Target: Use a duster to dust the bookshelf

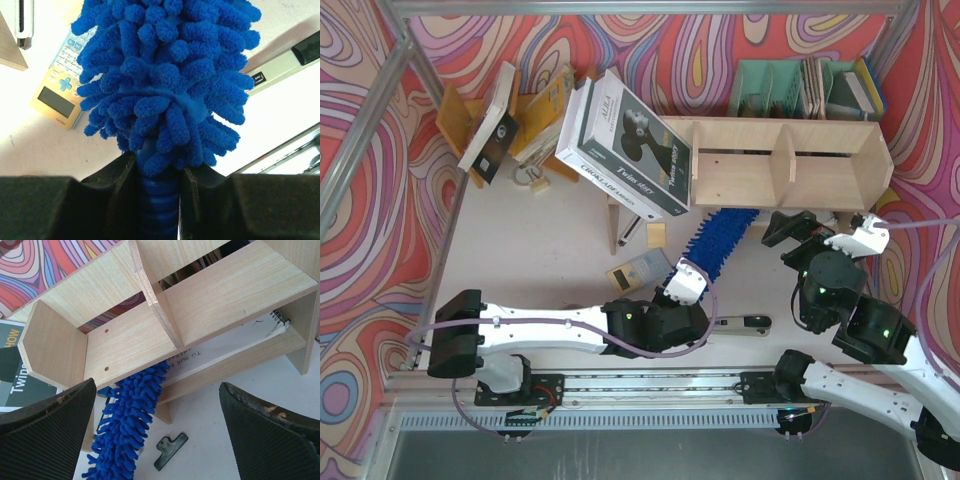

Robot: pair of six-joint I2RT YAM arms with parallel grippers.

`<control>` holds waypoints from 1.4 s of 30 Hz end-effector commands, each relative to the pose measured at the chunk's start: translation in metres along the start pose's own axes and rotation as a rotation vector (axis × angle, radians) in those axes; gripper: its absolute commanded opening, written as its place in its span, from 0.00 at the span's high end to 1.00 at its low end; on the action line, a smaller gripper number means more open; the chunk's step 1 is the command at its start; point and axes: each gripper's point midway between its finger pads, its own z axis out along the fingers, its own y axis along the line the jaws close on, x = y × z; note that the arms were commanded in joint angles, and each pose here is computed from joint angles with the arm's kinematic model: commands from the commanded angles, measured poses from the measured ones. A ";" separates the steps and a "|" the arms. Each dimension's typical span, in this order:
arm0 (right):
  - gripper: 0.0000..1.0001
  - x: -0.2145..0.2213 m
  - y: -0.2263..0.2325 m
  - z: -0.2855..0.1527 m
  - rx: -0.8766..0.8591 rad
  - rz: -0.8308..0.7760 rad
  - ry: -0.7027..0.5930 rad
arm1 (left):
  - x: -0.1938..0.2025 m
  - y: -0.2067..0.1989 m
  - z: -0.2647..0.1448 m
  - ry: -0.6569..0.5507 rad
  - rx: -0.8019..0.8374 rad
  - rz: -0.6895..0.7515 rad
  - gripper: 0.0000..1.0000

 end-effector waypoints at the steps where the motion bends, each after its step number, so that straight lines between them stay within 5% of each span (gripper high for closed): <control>1: 0.01 -0.001 -0.001 0.002 0.018 0.010 -0.015 | -0.020 0.017 -0.002 -0.077 -0.072 -0.111 1.00; 12: 0.01 -0.007 -0.001 0.002 0.019 0.013 -0.025 | 0.017 0.002 0.035 0.172 -0.015 -0.101 1.00; 20: 0.01 -0.006 -0.002 0.001 0.021 0.011 -0.026 | 0.011 0.003 0.031 0.148 0.000 -0.102 1.00; 29: 0.01 -0.003 -0.002 0.002 0.021 0.008 -0.021 | -0.022 0.007 0.003 -0.048 0.036 -0.091 1.00; 42: 0.01 -0.003 -0.004 0.001 0.020 0.011 -0.021 | 0.027 -0.017 0.015 0.167 0.127 0.086 1.00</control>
